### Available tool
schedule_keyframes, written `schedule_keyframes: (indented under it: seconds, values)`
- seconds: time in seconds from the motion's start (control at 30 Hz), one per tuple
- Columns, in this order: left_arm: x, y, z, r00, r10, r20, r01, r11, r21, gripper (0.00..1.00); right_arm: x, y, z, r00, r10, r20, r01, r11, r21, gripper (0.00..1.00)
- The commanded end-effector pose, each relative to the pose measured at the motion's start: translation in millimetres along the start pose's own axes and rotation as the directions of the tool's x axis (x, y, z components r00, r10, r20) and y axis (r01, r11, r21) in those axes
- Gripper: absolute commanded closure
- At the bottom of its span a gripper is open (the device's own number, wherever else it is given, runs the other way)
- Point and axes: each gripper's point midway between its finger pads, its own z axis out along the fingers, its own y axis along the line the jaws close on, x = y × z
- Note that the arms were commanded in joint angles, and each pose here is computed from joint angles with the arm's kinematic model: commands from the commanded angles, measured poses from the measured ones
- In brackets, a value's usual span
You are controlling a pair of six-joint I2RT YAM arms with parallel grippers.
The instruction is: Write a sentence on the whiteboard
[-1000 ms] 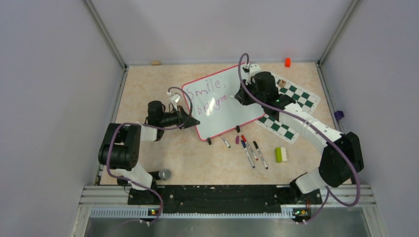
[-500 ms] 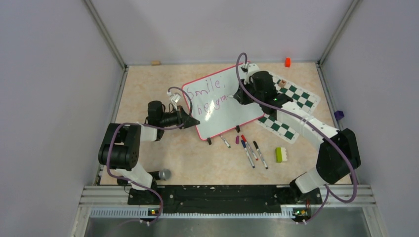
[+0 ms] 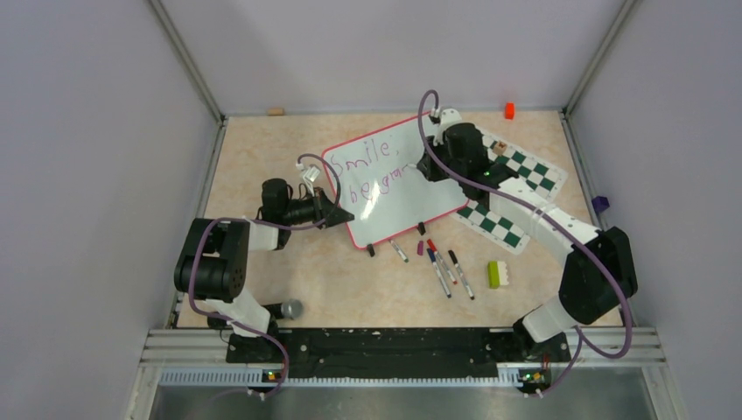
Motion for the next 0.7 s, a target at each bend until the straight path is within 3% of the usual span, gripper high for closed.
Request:
schedule_keyframes:
  seconds: [0.0,0.23,0.67]
  values:
    - [30.9,22.2,0.9,0.990,-0.131,-0.059,0.124,0.987,-0.105,1.00,-18.3,-19.0,-1.4,0.999,-0.020,0.049,0.015,0.994,0.106,1.00]
    - [30.7,22.1,1.0,0.990,-0.130,-0.058,0.124,0.987,-0.105,1.00,-25.4,-21.5,-9.7,0.997,-0.019,0.076,0.010,0.992,0.125,1.00]
    - [30.6,21.7,0.9,0.990,-0.130,-0.059,0.124,0.987,-0.103,1.00,-56.8,3.4,-29.8,0.986,0.000,0.165,-0.001,1.000,0.003,1.00]
